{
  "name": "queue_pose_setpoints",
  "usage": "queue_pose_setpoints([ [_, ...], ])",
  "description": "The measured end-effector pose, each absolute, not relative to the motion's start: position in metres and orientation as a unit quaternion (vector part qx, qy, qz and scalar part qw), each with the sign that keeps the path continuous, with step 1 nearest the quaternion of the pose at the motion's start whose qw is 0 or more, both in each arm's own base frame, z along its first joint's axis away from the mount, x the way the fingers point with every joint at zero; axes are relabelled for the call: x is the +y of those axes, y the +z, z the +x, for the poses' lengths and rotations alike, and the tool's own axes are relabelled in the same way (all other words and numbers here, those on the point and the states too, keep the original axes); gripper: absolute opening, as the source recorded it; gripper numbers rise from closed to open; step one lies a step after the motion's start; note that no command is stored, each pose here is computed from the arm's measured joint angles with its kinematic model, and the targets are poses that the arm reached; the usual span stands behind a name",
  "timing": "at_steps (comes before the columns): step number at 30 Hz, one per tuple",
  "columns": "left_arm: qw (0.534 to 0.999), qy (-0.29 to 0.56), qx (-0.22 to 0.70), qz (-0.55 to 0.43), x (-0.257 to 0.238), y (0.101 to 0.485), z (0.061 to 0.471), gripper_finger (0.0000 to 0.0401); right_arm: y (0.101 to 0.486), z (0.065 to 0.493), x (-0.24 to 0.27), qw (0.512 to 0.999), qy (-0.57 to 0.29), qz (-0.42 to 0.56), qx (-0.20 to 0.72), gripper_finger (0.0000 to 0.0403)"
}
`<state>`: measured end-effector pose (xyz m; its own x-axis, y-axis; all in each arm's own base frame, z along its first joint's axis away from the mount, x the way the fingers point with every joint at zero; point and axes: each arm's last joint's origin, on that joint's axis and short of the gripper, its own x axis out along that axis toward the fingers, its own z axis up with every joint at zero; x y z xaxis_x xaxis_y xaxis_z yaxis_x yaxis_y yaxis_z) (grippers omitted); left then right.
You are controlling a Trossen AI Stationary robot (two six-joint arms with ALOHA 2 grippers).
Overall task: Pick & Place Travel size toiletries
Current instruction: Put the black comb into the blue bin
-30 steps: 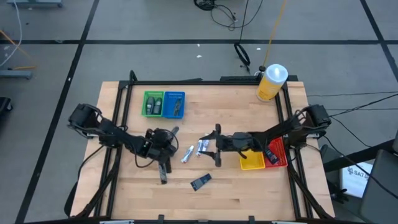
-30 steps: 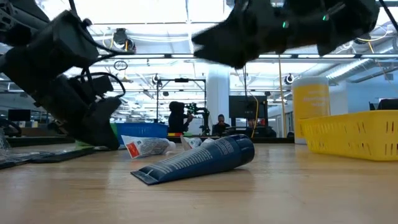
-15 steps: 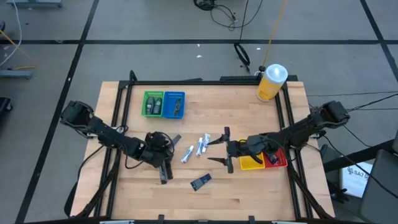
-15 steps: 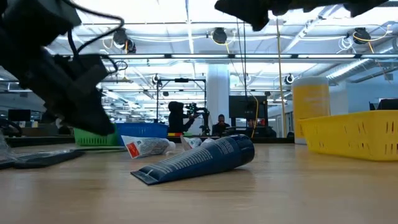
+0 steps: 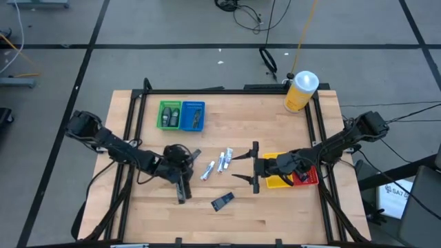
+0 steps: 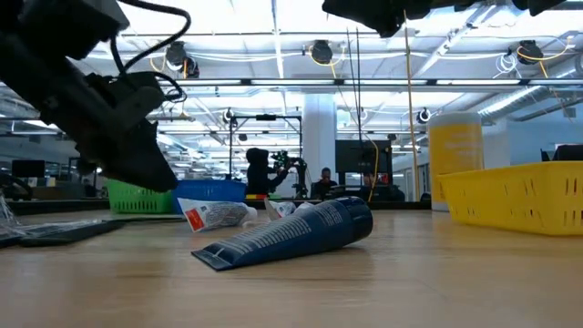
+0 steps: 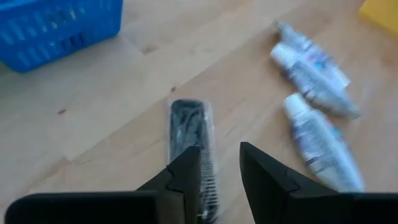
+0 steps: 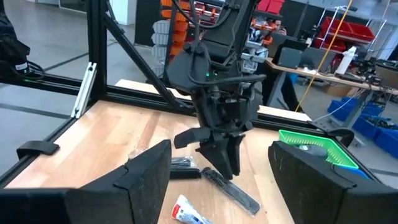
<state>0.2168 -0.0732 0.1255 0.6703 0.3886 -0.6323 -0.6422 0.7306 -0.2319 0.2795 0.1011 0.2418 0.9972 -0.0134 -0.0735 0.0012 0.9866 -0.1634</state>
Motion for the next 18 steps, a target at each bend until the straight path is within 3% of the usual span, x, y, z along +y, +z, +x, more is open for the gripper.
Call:
queue_pose_setpoints([
  [4, 0.891, 0.269, 0.308, -0.196, -0.071, 0.125, 0.218, 0.0159, 0.242, 0.279, 0.102, 0.997, -0.002, -0.074, 0.037, 0.0260],
  [11, 0.878, 0.306, 0.319, -0.182, -0.065, 0.120, 0.213, 0.0267, 0.242, 0.279, 0.102, 0.997, -0.002, -0.074, 0.037, 0.0260],
  [14, 0.873, 0.319, 0.322, -0.180, -0.065, 0.115, 0.214, 0.0280, 0.242, 0.279, 0.102, 0.997, -0.002, -0.075, 0.037, 0.0260],
  [18, 0.872, 0.323, 0.319, -0.184, -0.066, 0.108, 0.217, 0.0267, 0.242, 0.279, 0.102, 0.997, -0.002, -0.074, 0.037, 0.0260],
])
